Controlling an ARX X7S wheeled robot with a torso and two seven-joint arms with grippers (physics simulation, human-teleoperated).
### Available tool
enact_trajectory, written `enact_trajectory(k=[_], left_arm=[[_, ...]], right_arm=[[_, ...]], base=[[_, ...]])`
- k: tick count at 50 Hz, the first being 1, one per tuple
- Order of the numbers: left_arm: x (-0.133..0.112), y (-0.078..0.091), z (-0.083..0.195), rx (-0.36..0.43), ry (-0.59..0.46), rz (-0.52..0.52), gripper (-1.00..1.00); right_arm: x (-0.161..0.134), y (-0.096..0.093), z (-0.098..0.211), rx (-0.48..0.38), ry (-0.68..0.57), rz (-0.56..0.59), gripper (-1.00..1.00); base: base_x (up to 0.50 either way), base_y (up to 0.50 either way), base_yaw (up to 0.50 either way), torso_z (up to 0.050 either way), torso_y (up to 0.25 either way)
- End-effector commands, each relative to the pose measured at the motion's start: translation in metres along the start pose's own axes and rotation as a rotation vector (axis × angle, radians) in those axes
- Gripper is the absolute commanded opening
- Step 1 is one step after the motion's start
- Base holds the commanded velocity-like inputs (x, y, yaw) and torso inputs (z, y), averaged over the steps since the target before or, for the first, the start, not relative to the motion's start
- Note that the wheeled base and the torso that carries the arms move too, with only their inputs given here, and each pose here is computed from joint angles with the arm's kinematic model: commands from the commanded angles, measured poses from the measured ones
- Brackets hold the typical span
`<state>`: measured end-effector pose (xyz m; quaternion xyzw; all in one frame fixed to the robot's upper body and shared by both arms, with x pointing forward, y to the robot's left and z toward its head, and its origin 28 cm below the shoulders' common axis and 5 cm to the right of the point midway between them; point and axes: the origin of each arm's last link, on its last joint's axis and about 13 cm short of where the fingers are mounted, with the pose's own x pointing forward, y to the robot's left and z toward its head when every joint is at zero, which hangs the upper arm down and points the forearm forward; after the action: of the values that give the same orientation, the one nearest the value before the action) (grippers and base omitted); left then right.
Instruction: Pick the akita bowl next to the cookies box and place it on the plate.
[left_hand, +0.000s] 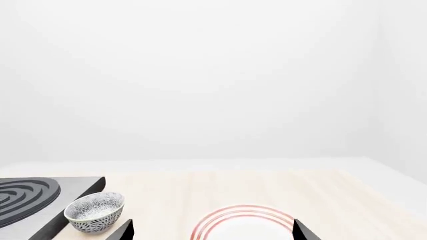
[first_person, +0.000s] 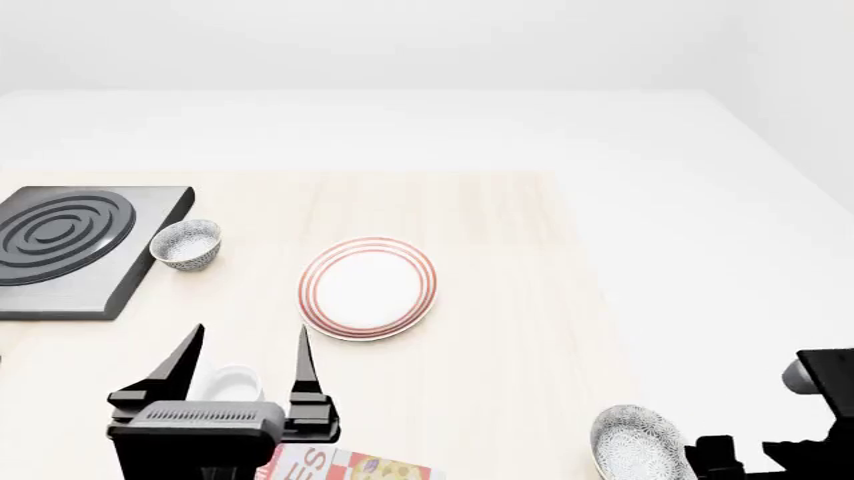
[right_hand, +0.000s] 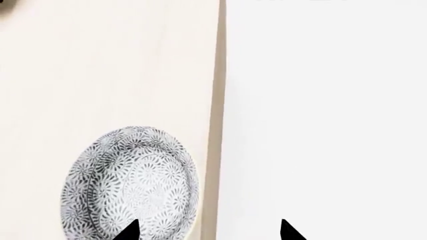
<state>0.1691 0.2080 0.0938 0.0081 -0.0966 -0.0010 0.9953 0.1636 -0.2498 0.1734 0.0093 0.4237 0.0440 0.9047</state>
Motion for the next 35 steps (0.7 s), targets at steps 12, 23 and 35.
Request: enact_trajectory(k=[12,23,35], left_arm=[[0.000,-0.001,-0.001,0.000,0.001,-0.003,1.00],[0.000,-0.001,0.000,-0.001,0.001,-0.003,1.00],[0.000,0.000,0.001,-0.001,0.000,-0.001,1.00]], right_arm=[[0.015,0.008,0.009,-0.041,-0.004,0.026,1.00],[0.024,0.008,0.009,-0.038,0.006,0.029,1.00],[0.039,0.007,0.004,-0.026,0.019,0.034,1.00]], base=[[0.00,0.00,0.00,0.000,0.000],[0.00,0.00,0.00,0.000,0.000],[0.00,0.00,0.00,0.000,0.000]])
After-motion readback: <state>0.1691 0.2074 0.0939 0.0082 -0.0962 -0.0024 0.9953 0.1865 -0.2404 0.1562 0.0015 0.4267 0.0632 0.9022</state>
